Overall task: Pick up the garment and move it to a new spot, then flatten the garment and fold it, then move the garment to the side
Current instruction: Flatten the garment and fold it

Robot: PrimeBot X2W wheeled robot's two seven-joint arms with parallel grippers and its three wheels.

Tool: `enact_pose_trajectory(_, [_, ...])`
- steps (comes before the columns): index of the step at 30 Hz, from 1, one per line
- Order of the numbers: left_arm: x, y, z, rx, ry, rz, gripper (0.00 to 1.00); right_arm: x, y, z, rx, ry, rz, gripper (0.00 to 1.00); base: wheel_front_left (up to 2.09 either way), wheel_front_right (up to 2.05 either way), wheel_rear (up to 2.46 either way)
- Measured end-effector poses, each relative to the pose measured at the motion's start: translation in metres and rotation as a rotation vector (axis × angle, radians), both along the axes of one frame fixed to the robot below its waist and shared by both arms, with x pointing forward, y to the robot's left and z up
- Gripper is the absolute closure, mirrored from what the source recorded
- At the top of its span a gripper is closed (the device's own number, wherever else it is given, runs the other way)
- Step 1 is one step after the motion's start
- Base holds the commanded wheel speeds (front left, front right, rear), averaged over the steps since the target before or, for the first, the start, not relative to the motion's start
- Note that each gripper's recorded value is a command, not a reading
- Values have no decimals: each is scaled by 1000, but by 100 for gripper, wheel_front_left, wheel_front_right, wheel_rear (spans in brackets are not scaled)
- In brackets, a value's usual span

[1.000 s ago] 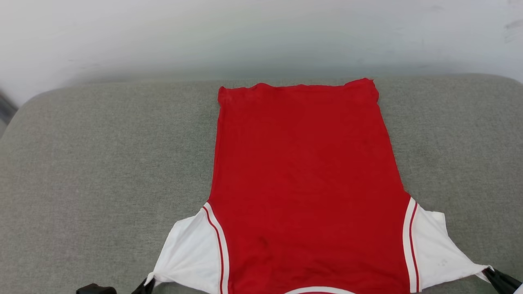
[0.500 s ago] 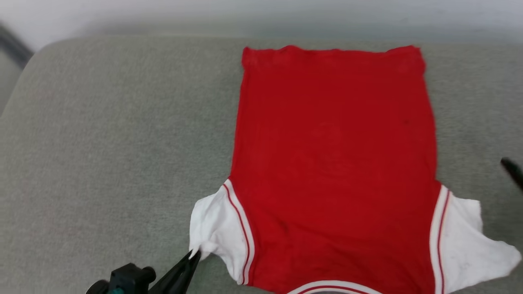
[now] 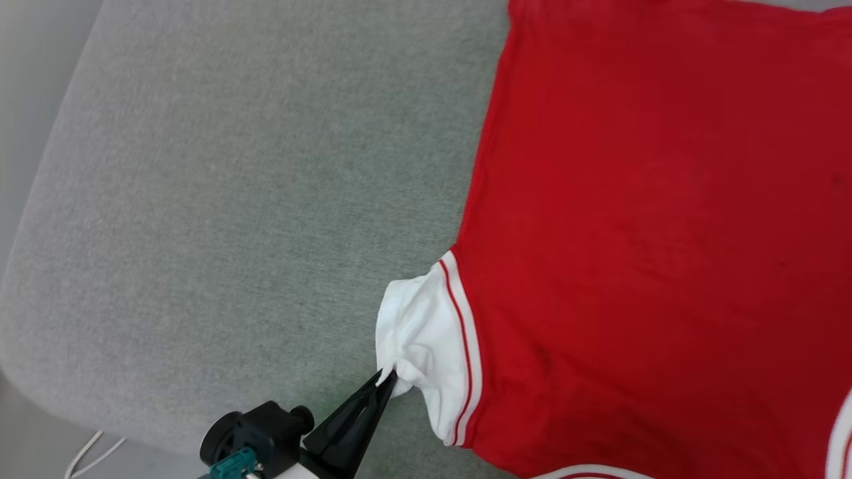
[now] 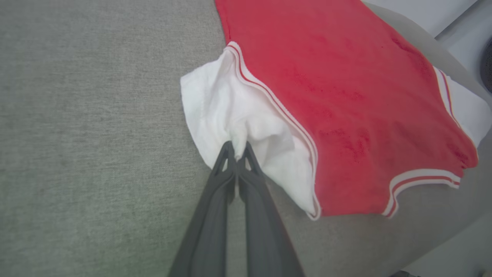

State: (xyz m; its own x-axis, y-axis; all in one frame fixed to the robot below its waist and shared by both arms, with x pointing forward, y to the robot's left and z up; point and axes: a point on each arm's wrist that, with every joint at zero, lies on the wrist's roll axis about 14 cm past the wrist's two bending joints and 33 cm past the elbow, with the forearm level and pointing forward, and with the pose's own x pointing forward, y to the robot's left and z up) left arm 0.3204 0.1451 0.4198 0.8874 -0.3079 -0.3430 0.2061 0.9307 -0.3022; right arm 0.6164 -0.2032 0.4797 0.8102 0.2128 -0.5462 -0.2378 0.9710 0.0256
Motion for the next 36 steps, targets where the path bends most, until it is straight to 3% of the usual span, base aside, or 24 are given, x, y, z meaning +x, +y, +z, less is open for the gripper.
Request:
enact_pose_trajectory(6, [3, 9, -12, 12, 30, 45, 100, 36, 14, -38, 34, 209, -40, 0, 0, 0, 0])
enact_pose_trajectory(12, [1, 14, -22, 23, 67, 76, 100, 46, 23, -80, -13, 422, -60, 0, 0, 0, 0])
enact_pose_trajectory(23, [-2, 33, -35, 65, 110, 142, 100, 44, 43, -128, -50, 527, -49, 0, 0, 0, 0])
enact_pose_trajectory(25, [-2, 33, -35, 60, 107, 148, 100, 43, 42, -131, -53, 528, -52, 100, 0, 0, 0])
enact_pose_trajectory(36, [3, 31, -28, 56, 68, 125, 100, 21, 31, -130, -41, 539, -69, 100, 0, 0, 0])
